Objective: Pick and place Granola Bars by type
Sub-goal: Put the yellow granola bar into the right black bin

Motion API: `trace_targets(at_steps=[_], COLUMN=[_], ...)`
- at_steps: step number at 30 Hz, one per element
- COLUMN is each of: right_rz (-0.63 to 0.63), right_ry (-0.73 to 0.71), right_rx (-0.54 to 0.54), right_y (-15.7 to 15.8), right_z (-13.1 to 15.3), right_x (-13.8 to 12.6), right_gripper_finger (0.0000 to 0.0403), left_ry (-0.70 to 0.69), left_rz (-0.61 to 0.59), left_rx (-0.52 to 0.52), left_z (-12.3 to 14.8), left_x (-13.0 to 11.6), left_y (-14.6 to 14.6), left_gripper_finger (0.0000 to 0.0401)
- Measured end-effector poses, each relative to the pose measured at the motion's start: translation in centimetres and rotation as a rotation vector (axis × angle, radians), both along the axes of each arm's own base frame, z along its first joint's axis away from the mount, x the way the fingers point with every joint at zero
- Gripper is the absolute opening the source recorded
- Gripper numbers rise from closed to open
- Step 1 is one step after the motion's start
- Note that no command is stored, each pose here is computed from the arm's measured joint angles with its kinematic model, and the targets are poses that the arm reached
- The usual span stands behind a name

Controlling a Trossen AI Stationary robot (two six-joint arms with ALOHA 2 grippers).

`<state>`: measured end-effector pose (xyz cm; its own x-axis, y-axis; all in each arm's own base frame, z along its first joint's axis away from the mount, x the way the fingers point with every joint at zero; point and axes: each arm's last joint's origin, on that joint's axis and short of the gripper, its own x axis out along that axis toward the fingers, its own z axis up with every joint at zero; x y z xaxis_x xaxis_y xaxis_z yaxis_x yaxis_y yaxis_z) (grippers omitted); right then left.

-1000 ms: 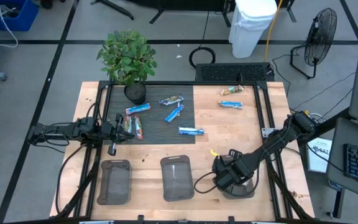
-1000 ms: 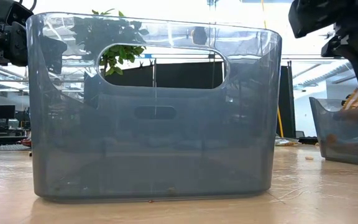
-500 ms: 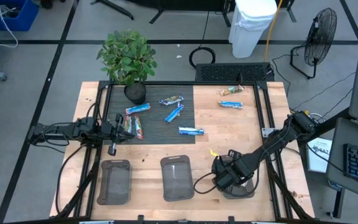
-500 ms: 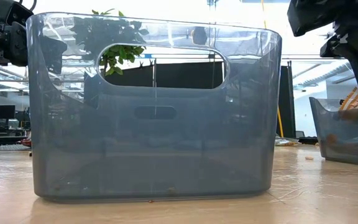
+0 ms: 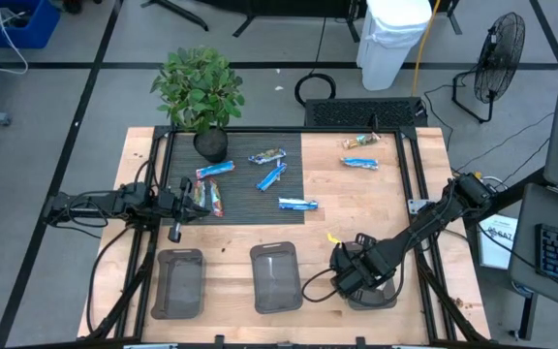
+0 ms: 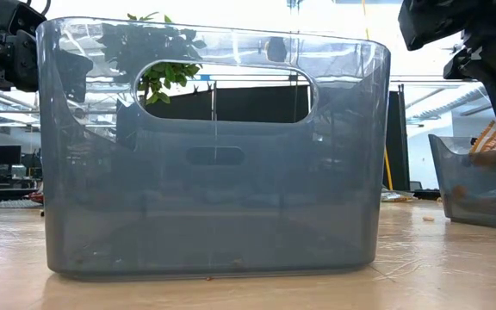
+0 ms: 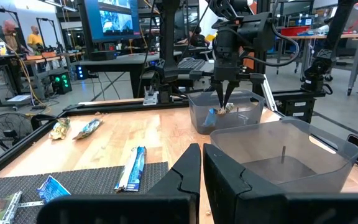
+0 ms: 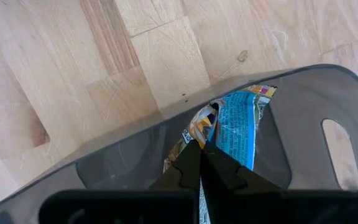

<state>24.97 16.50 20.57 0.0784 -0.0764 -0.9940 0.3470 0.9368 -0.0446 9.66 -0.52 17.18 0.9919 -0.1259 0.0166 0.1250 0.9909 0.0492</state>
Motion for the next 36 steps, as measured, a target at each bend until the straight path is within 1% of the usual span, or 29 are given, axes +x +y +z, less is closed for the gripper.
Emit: trace_targets(at_steps=[17,22,26,36], right_rz=[0.0,-0.038,-0.04,-0.036], right_ry=[0.0,-0.003,-0.003,-0.01], right_rx=[0.0,0.003,0.003,-0.005], right_y=[0.01,0.01,0.01,-0.03], right_z=[0.0,0.0,0.0,0.01], right_x=[-0.01,-0.01,-0.01,0.02], right_gripper_finger=[0.0,0.0003,0.0019,0.0079], left_ry=[0.0,0.0,0.0,0.0], left_rz=[0.0,0.0,0.0,0.0], left_rx=[0.0,0.0,0.0,0.0], left_z=[0.0,0.0,0.0,0.0], left_x=[0.0,0.0,0.0,0.0], left_y=[0.0,0.0,0.0,0.0], left_gripper_finger=[0.0026,0.0026,0.0026,0.0026])
